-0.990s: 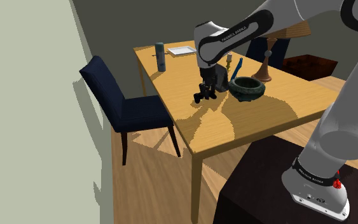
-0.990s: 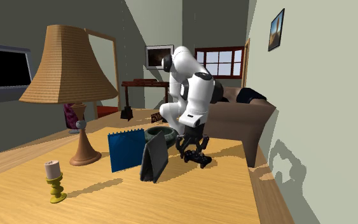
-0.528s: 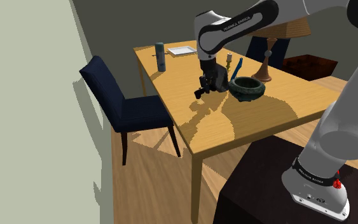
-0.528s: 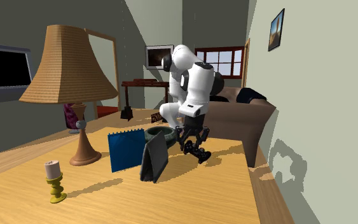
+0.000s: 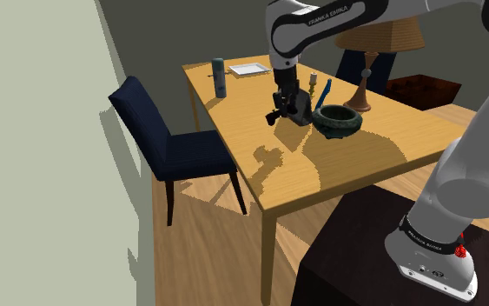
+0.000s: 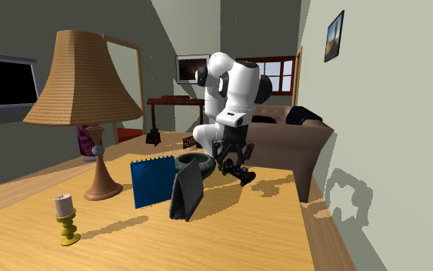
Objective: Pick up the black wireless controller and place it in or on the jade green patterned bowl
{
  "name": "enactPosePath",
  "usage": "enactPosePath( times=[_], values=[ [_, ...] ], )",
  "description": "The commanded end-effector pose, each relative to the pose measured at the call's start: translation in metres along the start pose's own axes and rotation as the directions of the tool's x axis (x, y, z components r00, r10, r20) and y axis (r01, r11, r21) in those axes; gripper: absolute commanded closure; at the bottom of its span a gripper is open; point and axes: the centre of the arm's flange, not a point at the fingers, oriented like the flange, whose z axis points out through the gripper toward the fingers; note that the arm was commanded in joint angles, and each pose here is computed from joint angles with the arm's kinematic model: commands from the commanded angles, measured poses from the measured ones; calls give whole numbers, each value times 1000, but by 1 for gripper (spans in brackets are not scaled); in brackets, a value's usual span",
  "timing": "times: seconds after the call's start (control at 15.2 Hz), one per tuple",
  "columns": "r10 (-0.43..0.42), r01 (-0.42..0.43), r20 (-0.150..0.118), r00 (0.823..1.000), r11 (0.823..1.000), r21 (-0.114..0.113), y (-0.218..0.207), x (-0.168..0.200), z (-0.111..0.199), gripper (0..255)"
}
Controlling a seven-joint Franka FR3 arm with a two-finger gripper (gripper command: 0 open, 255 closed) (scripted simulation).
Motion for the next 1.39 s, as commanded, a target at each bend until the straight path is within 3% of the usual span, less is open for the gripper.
enactPosePath(
  times=[0.0, 0.92, 1.32],
  values=[
    [0, 0, 0, 1000, 1000, 0, 1, -1, -11, 255],
    [0, 0, 0, 1000, 1000, 0, 8, -10, -81, 255],
    [0, 0, 0, 1000, 1000, 0, 56, -72, -69, 255]
  ],
)
